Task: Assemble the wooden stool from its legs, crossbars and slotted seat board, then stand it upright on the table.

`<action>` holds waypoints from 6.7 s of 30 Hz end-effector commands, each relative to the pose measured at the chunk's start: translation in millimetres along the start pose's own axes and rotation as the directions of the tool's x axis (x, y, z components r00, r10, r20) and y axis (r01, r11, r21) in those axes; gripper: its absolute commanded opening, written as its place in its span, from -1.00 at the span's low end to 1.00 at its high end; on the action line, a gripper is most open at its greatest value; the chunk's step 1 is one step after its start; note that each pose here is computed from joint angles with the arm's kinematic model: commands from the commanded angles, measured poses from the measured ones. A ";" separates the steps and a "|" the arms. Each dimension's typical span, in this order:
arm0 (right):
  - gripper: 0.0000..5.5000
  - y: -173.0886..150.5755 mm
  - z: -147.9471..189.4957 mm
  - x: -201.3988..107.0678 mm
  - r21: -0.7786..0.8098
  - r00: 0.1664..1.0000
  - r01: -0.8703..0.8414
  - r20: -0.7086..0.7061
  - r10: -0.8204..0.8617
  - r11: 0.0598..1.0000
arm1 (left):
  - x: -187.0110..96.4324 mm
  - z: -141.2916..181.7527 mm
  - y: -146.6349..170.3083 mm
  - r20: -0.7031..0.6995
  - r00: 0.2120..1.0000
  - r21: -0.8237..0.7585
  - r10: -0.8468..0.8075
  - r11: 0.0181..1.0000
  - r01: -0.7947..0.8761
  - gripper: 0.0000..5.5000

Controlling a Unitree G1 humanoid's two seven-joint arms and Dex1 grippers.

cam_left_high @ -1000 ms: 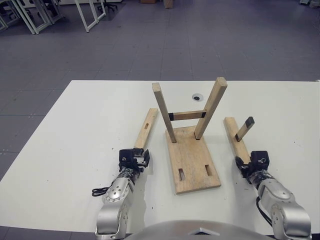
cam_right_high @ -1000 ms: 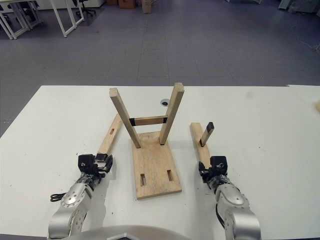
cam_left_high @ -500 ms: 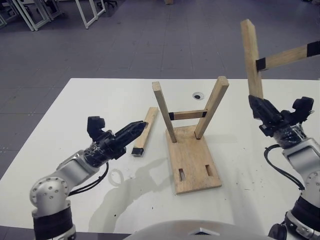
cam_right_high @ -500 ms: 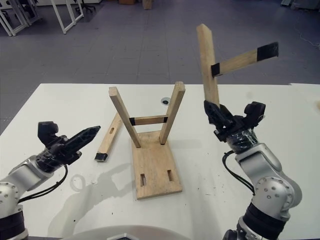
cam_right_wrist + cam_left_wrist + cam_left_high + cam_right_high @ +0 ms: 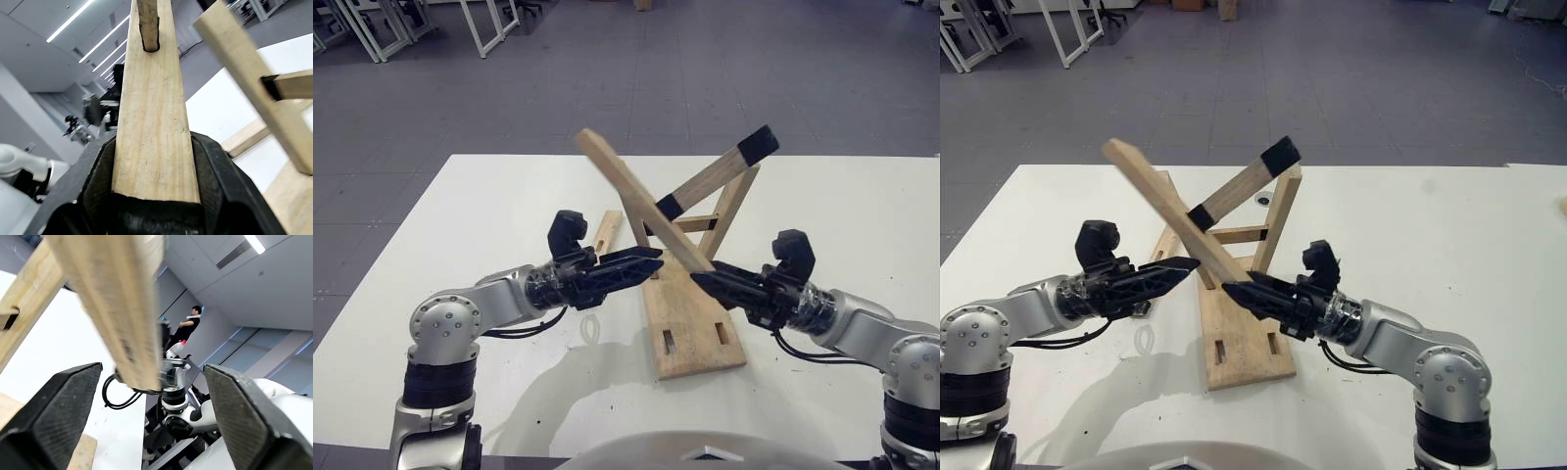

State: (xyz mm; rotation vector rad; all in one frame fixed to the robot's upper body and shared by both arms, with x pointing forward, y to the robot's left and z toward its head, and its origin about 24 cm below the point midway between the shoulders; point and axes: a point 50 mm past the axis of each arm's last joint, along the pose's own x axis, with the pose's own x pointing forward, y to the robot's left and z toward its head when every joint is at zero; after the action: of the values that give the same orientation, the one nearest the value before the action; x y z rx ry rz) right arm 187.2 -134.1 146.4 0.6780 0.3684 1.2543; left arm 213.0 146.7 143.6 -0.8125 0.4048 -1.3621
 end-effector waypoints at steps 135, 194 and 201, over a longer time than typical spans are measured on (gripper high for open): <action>0.93 -100.4 -55.2 -29.8 -0.670 0.843 0.017 -0.390 -0.371 0.742 | -25.9 -42.6 70.6 -0.516 0.780 0.735 0.354 0.651 0.191 0.19; 0.93 -23.3 50.2 -16.6 -0.191 0.970 0.207 0.171 -0.175 0.959 | -90.4 61.5 9.0 0.528 0.804 0.267 0.274 0.845 -0.463 -0.24; 0.93 -15.7 77.9 28.6 -0.059 0.987 -0.051 0.152 0.059 0.997 | -76.3 83.4 -2.6 0.196 0.981 0.197 -0.006 0.980 -0.034 -0.24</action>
State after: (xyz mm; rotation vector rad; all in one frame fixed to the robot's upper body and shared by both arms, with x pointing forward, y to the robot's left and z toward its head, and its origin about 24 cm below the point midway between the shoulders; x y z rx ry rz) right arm 246.5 -142.5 190.4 0.7314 0.1754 1.2098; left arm 243.4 251.4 179.1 -0.7915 0.0827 -1.1994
